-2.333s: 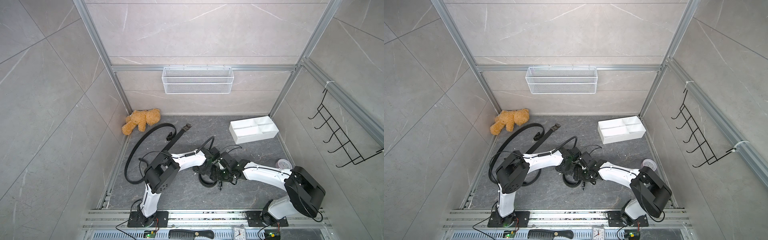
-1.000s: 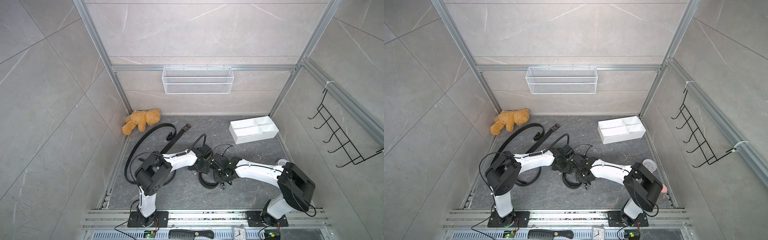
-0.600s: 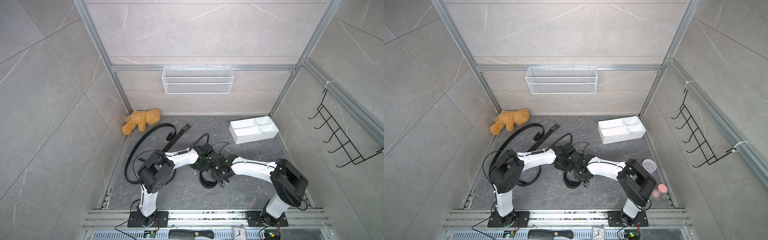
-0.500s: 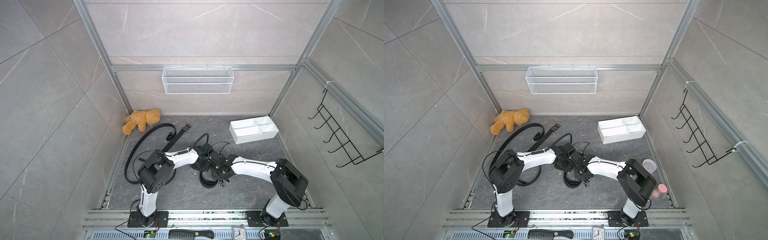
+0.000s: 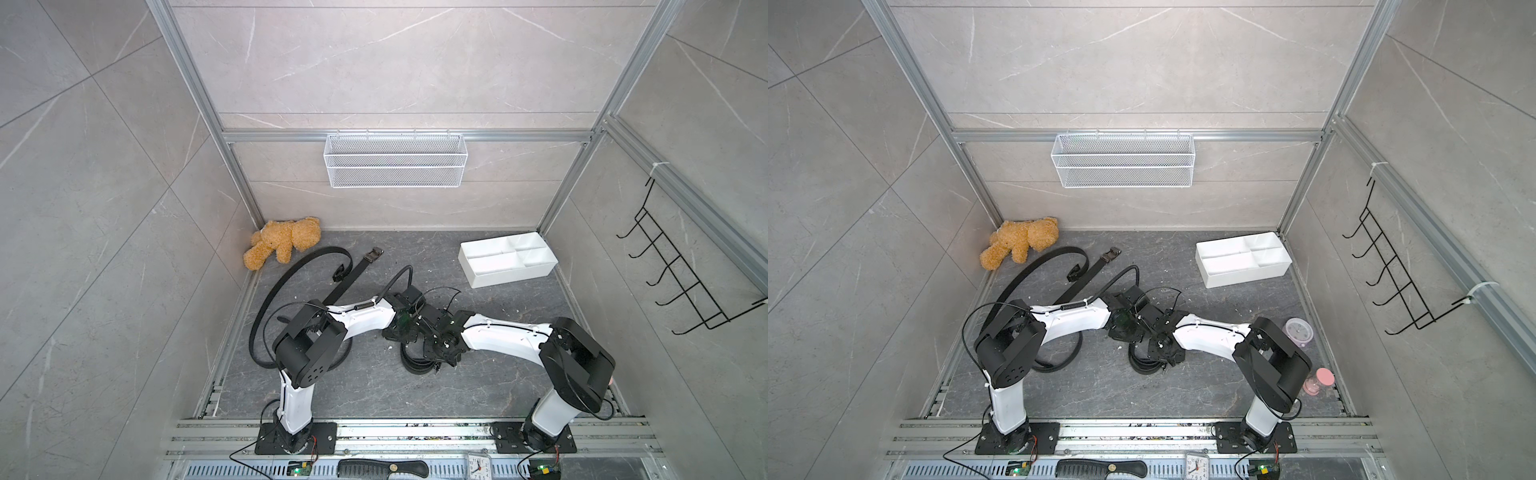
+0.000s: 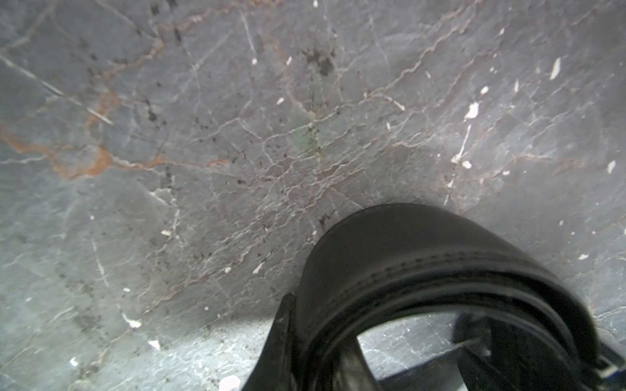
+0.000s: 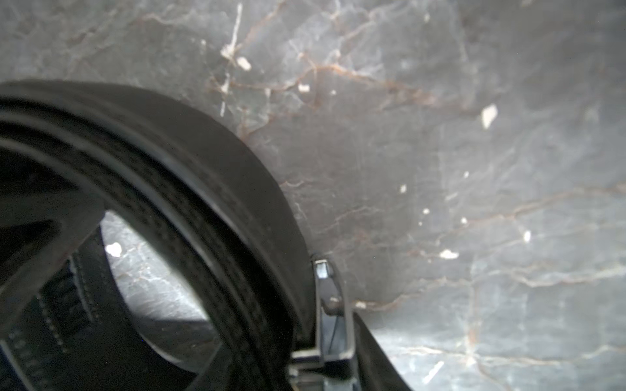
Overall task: Place the belts into the storage roll
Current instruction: Pick up the belt from the center of the board.
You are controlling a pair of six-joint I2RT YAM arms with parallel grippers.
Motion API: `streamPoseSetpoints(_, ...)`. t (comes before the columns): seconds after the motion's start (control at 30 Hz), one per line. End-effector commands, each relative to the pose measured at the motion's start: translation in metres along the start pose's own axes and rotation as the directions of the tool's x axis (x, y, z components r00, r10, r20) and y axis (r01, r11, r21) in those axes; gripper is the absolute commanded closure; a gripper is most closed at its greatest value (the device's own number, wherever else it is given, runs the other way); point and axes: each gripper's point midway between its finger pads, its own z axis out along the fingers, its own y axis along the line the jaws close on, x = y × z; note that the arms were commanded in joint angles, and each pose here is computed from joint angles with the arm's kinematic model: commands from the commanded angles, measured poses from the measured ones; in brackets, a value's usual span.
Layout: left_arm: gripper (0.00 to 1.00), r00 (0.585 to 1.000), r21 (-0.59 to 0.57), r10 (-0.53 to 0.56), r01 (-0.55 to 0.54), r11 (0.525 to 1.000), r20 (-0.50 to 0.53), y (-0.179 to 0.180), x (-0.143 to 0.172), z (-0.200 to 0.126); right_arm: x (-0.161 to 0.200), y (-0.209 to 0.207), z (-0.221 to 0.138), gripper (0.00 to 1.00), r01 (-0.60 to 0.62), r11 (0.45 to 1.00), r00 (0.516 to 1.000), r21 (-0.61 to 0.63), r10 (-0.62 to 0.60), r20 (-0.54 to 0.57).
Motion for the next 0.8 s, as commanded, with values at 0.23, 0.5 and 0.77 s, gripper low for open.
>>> streamPoseSetpoints(0.23,1.0,0.997,0.022,-0.032,0.034,0.999,-0.066,-0.004,0.019,0.006,0.011,0.004,0.009,0.98,-0.003,1.0,0.999,0.012,0.003,-0.048)
streamPoseSetpoints(0.5,0.29,0.996,0.092,-0.025,0.016,0.996,0.09,-0.019,-0.01,-0.051,-0.005,-0.011,-0.011,1.0,0.019,0.999,0.998,0.046,-0.022,0.065)
streamPoseSetpoints(0.77,0.0,0.936,0.165,-0.024,-0.036,0.986,0.352,-0.031,-0.055,-0.152,-0.041,-0.016,-0.036,1.0,-0.005,1.0,0.981,-0.028,0.01,0.194)
